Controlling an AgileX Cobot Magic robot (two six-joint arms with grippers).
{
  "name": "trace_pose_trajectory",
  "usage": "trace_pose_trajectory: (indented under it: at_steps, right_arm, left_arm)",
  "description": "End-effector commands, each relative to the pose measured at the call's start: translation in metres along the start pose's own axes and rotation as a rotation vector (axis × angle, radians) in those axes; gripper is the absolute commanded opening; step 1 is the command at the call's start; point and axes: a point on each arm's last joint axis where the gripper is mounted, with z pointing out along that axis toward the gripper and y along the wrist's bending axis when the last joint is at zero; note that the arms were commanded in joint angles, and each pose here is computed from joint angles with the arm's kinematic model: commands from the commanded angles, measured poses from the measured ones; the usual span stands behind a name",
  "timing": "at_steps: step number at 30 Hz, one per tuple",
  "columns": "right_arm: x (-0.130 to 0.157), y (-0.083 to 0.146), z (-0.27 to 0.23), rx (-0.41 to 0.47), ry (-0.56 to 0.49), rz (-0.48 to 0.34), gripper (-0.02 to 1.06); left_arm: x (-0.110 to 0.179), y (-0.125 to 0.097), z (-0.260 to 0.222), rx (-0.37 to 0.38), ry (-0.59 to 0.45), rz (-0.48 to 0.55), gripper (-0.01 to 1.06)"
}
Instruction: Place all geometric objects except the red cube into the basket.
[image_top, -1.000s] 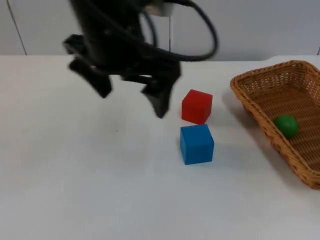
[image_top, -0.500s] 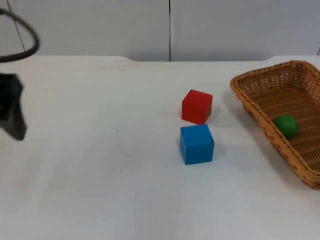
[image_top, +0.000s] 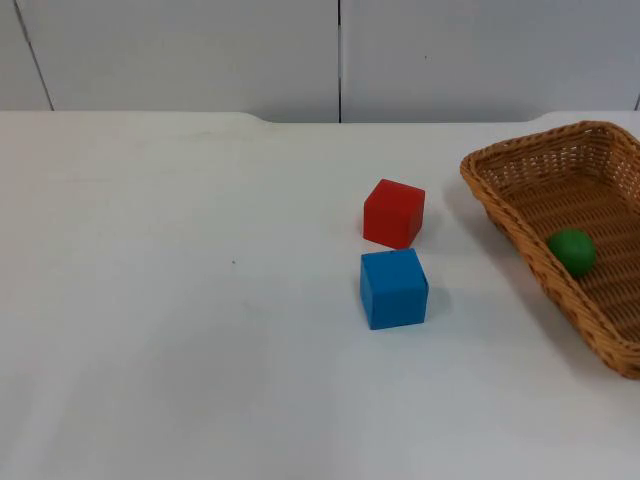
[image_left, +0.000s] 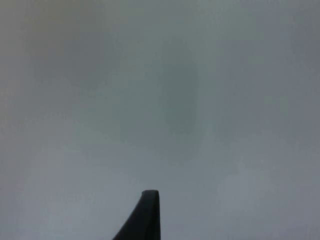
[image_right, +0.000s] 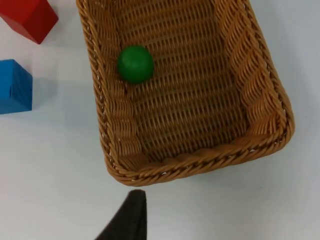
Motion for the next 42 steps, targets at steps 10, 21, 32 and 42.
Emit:
trace_pose_trajectory:
  at_steps: [10,21,32,42]
  right_arm:
    - [0.001,0.005,-0.002,-0.059,0.017,-0.038,1.05]
    - [0.006,0.057,0.028,-0.208,0.16,-0.181,1.05]
    - [-0.032,0.148,0.092,-0.227,0.228,-0.289,1.05]
    - [-0.044,0.209,0.197,-0.213,0.268,-0.248,1.05]
  left_arm:
    - [0.003,-0.005,-0.011,0.062,-0.065,0.082,0.95]
    - [0.004,0.0,-0.01,0.003,-0.06,0.056,0.95]
    - [0.004,0.001,-0.01,-0.001,-0.062,0.059,0.95]
    - [0.002,0.001,-0.011,0.0,-0.082,0.059,0.95]
